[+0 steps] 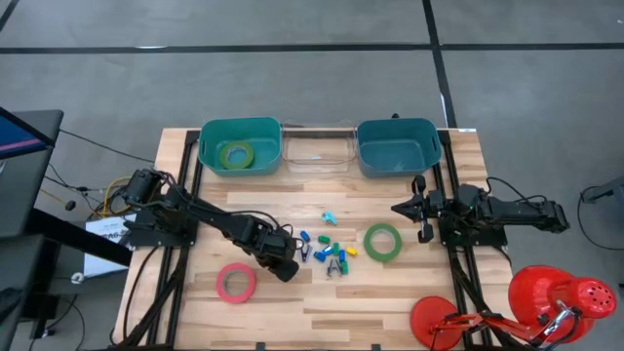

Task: Pick and place Stapler, Stapler remover, tape
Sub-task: Put the light blue staple remover into the transparent bin

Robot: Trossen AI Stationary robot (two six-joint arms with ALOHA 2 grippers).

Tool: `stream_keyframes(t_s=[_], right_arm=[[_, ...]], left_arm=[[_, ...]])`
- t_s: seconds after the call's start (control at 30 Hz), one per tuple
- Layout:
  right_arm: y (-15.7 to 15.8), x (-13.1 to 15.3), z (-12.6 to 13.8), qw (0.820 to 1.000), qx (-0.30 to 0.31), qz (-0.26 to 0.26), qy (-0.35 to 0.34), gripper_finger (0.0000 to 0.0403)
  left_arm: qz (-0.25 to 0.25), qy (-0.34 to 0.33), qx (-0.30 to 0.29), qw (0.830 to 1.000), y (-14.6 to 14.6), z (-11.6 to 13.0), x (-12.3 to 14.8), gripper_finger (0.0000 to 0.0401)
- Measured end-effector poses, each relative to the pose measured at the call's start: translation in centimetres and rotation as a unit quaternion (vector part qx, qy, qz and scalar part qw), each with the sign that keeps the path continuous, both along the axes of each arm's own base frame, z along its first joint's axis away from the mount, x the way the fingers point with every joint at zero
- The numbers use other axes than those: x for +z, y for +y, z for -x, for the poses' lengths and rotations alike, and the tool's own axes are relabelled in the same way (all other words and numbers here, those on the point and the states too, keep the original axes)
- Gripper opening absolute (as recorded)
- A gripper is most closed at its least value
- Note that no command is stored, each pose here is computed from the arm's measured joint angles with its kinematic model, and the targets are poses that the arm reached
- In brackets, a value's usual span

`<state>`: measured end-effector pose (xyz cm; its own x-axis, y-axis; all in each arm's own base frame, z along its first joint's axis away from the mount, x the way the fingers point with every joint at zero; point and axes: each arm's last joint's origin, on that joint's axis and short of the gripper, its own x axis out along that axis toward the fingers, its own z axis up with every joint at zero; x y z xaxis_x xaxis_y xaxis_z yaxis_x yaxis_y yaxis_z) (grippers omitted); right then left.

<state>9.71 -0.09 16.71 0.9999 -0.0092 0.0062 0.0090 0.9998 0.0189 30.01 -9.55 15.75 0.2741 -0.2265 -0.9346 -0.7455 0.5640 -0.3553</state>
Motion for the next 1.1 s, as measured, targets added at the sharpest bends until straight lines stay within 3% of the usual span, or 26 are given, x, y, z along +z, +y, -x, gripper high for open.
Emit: stream_keyframes(t_s=[0.13, 0.5, 1.1], right_arm=[[0.0, 0.0, 0.0, 1.000, 0.000, 0.000, 0.000, 0.0000], [0.0, 0.0, 0.0, 1.000, 0.000, 0.000, 0.000, 0.0000], [0.0, 0.0, 0.0, 1.000, 0.000, 0.000, -0.001, 0.0000]], left_arm=[[-0.001, -0.001, 0.000, 1.000, 0.0, 0.0, 0.0, 0.0006], [0.003, -0.016, 0.001, 1.000, 0.1, -0.1, 0.6, 0.0002], [-0.048, -0.179, 0.045, 0.982, 3.7, 1.1, 7.9, 0.0001]])
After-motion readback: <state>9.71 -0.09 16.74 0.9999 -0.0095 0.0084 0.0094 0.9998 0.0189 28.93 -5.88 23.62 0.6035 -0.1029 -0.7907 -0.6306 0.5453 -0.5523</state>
